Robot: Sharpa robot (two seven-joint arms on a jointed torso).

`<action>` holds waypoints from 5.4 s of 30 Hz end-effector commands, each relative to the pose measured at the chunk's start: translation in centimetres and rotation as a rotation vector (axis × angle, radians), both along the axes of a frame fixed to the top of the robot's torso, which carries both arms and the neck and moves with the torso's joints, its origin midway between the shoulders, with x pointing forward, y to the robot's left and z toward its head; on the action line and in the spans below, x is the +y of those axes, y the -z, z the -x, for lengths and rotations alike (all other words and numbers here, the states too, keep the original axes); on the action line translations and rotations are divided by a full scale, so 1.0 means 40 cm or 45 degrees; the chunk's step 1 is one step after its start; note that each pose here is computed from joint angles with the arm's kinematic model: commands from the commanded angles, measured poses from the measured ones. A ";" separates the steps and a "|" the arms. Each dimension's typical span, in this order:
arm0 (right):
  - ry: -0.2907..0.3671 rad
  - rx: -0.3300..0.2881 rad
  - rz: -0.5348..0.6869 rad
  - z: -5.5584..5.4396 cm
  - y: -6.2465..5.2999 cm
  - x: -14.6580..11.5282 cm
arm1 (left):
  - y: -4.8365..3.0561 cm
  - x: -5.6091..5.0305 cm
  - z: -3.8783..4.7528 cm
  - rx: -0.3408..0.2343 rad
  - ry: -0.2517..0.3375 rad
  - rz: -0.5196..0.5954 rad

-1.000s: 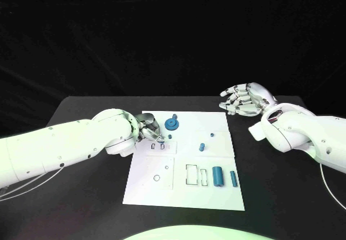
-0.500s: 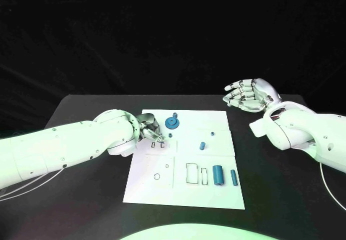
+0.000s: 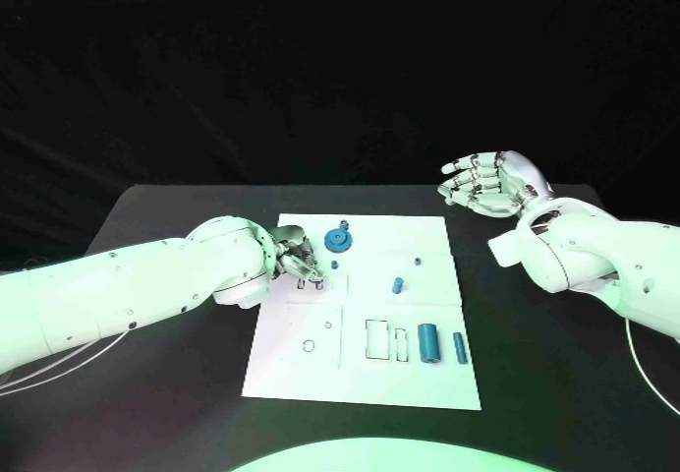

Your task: Assemble the parts on the task board

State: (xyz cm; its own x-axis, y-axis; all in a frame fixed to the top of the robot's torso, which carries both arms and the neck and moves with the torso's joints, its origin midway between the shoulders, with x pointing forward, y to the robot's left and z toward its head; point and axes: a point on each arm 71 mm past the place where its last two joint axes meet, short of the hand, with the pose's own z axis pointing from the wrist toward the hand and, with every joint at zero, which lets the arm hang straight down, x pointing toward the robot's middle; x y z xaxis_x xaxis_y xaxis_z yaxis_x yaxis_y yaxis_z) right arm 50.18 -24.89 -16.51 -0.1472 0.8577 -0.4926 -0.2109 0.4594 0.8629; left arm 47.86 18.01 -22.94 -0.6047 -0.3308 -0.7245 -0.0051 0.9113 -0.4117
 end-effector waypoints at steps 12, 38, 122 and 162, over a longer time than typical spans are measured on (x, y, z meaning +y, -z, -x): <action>-0.012 -0.010 -0.011 0.001 -0.001 0.006 | 0.017 -0.010 0.005 0.063 0.047 -0.033; -0.019 0.008 -0.011 -0.001 0.001 0.007 | 0.026 -0.012 0.008 0.111 0.105 -0.092; -0.020 0.020 -0.007 0.002 0.002 0.005 | 0.040 -0.021 -0.004 0.154 0.143 -0.144; -0.011 0.001 -0.011 -0.001 0.000 0.002 | 0.017 0.000 -0.012 0.112 0.114 -0.127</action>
